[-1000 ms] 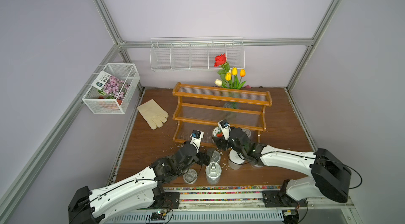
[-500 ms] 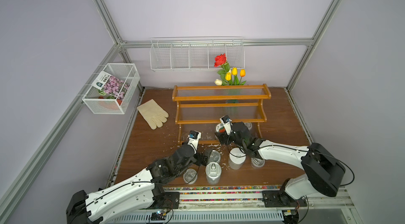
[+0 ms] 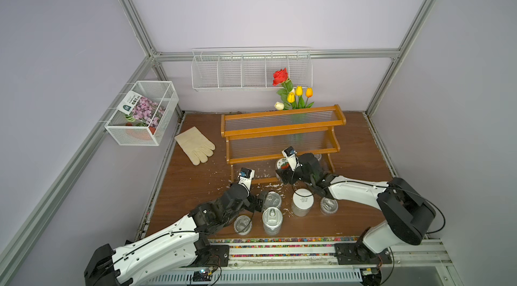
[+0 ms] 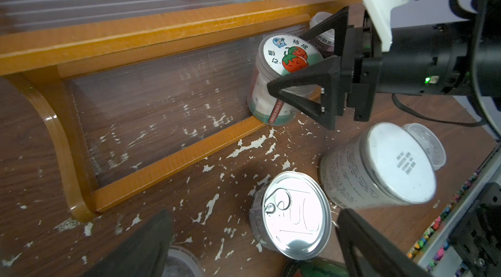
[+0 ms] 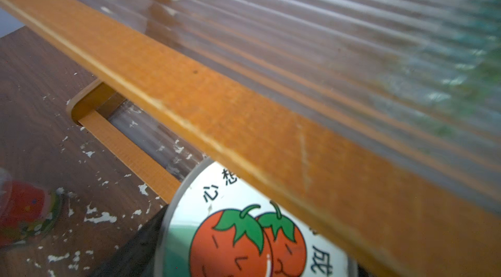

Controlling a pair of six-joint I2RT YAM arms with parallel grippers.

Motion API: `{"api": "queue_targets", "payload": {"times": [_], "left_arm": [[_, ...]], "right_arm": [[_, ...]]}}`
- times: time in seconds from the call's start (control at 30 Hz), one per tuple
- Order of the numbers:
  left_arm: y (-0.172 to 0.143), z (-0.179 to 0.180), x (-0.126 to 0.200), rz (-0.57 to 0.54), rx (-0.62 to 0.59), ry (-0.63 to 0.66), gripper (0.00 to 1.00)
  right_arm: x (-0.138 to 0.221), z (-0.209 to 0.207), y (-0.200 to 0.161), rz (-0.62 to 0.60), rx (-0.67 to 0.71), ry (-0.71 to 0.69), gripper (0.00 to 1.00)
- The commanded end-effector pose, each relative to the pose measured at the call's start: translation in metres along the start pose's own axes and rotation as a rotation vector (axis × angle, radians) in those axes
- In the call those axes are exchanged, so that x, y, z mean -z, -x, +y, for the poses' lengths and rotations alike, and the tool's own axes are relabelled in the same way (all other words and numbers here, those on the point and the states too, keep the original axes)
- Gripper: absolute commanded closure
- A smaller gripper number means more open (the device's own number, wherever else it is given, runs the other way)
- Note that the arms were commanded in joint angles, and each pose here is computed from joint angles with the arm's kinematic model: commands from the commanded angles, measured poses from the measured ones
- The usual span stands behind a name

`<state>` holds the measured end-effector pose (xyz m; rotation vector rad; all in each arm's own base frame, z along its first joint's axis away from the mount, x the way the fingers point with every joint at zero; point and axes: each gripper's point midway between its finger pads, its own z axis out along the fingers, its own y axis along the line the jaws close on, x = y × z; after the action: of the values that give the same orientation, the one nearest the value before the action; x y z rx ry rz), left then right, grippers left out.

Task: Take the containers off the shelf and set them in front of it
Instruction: 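Pick up a container from the shelf.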

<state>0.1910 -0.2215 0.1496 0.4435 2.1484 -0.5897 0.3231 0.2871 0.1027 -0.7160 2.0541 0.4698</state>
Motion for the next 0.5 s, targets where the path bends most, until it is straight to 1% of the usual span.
{"api": "queue_targets", "payload": {"times": [0.0, 0.27, 0.47], "left_arm": [[0.004, -0.003, -0.003, -0.007, -0.006, -0.026, 0.02], [0.007, -0.003, -0.011, -0.005, -0.011, -0.040, 0.02], [0.010, 0.001, -0.015, -0.006, -0.012, -0.036, 0.01]], "right_arm": [[0.012, 0.011, 0.014, -0.074, 0.002, 0.033, 0.39], [0.034, 0.023, 0.009, -0.088, 0.016, 0.047, 0.39], [0.050, 0.032, 0.023, -0.124, 0.047, 0.070, 0.39]]}}
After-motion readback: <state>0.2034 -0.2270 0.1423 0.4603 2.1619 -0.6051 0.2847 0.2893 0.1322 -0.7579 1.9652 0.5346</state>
